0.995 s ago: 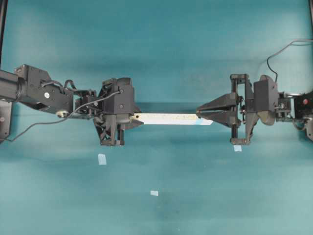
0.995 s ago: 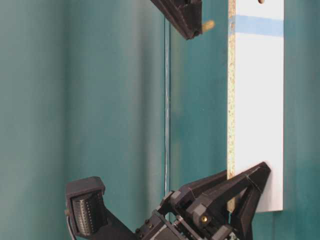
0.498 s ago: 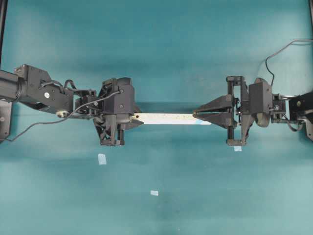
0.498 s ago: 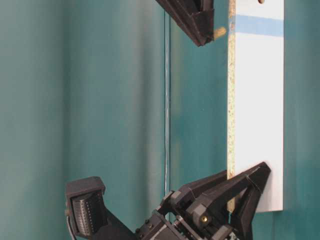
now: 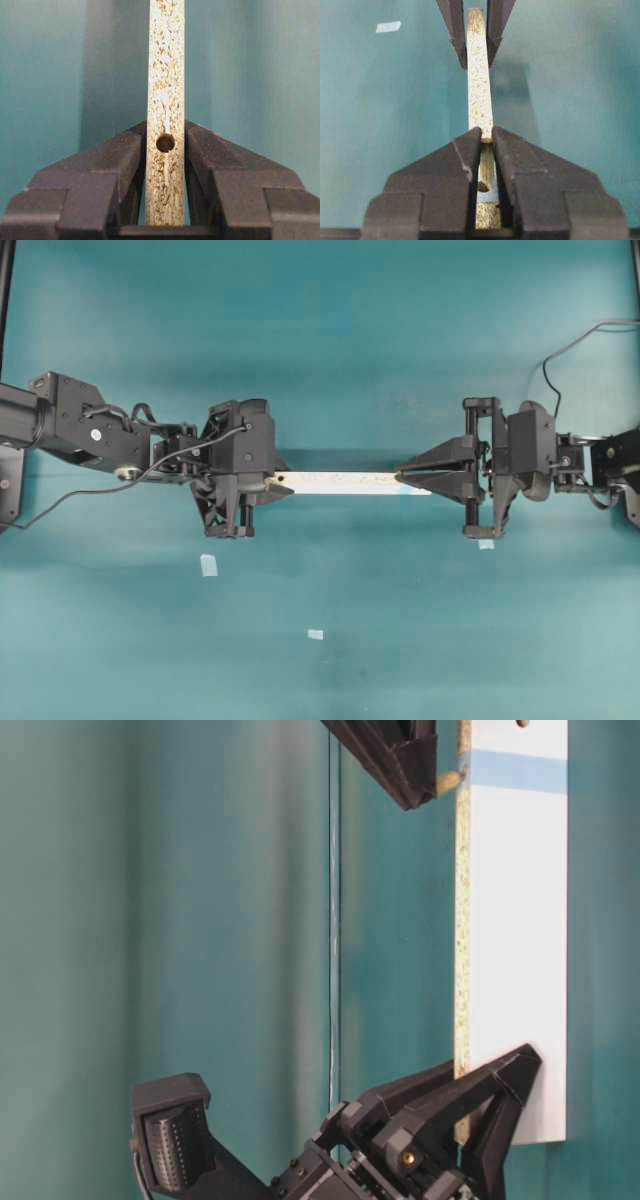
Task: Insert the rod into the hole on the wooden board.
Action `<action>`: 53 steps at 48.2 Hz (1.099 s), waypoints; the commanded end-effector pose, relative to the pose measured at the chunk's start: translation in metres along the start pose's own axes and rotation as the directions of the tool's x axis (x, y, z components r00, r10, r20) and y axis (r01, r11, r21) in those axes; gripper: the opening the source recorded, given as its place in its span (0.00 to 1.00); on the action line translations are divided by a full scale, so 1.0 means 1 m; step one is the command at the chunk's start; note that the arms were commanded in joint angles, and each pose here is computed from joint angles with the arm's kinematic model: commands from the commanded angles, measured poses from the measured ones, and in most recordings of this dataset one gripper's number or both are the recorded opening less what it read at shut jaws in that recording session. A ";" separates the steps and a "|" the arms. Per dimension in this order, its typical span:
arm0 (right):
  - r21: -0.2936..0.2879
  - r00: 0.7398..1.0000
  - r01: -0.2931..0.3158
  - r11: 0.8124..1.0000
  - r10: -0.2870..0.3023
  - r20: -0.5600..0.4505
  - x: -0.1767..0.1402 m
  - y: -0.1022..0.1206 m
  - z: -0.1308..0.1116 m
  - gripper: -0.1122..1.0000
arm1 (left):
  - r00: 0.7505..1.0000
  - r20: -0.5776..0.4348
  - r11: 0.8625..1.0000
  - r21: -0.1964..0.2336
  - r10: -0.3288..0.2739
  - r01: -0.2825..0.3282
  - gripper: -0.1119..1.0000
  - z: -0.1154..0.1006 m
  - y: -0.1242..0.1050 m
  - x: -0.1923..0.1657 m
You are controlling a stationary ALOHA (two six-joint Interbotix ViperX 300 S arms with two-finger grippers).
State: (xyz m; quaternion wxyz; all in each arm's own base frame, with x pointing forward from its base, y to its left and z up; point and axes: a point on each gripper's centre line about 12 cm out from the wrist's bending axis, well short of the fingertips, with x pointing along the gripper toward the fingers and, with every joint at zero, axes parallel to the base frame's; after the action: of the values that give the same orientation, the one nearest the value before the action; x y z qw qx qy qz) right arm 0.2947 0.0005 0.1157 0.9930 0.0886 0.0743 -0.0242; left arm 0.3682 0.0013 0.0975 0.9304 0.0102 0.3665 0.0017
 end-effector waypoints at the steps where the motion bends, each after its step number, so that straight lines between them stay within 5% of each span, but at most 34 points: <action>1: 0.000 1.000 -0.007 1.000 0.007 0.021 0.000 0.002 0.004 0.19 | 1.000 0.025 1.000 0.010 -0.001 0.001 0.39 0.008 0.000 -0.003; 53: 0.007 1.000 0.017 1.000 -0.017 -0.021 -0.004 0.000 -0.006 0.19 | 1.000 0.015 1.000 0.009 -0.001 0.001 0.39 0.004 -0.001 -0.003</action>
State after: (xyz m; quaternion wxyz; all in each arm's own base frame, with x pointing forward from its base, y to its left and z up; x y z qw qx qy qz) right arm 0.2900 0.0010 0.1076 0.9912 0.0921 0.0891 -0.0324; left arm 0.3671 0.0013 0.0965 0.9295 0.0102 0.3686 0.0017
